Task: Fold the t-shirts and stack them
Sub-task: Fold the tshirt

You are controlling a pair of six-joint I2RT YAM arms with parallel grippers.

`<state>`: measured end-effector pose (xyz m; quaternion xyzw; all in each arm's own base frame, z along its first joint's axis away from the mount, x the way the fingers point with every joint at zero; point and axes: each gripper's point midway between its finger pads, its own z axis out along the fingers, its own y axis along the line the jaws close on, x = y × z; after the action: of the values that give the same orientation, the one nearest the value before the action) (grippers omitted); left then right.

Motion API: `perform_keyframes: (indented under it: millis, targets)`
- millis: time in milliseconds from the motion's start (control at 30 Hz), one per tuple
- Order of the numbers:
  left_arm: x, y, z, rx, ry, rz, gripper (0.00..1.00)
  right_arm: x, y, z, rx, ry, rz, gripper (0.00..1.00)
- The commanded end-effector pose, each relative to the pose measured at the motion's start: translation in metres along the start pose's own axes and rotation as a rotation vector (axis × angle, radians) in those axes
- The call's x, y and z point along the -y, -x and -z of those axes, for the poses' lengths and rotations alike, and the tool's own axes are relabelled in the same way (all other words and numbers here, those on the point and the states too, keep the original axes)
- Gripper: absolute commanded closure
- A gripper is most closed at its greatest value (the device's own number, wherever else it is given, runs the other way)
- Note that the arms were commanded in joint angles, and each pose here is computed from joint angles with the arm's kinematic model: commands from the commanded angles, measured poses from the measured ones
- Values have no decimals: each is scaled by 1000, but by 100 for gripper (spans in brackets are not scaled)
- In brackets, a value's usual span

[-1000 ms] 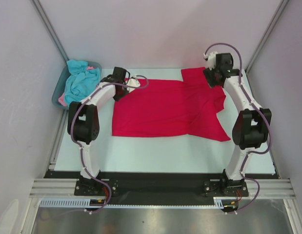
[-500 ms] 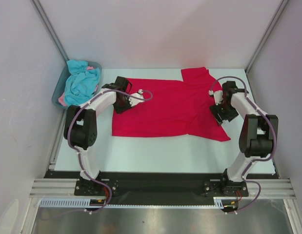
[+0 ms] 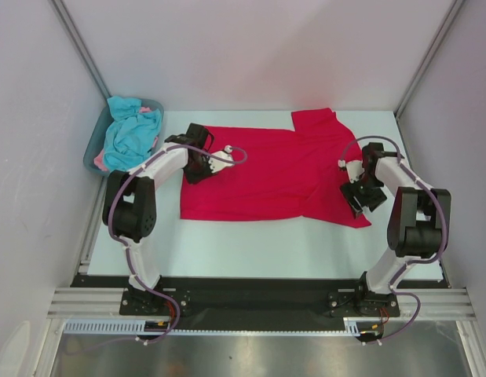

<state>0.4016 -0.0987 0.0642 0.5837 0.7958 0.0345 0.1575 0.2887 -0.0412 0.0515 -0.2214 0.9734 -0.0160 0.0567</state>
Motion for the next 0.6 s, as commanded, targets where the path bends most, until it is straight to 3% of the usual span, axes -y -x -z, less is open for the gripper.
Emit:
perform_keyframes:
  millis: [0, 300, 567]
  targets:
    - [0, 11, 17, 46, 16, -19, 68, -10, -3, -11, -11, 68, 24, 34]
    - [2, 6, 17, 26, 21, -15, 69, -27, -26, -13, -42, 127, 109, 37]
    - [2, 8, 13, 31, 11, -1, 69, -7, -6, 10, 37, -93, 193, 37]
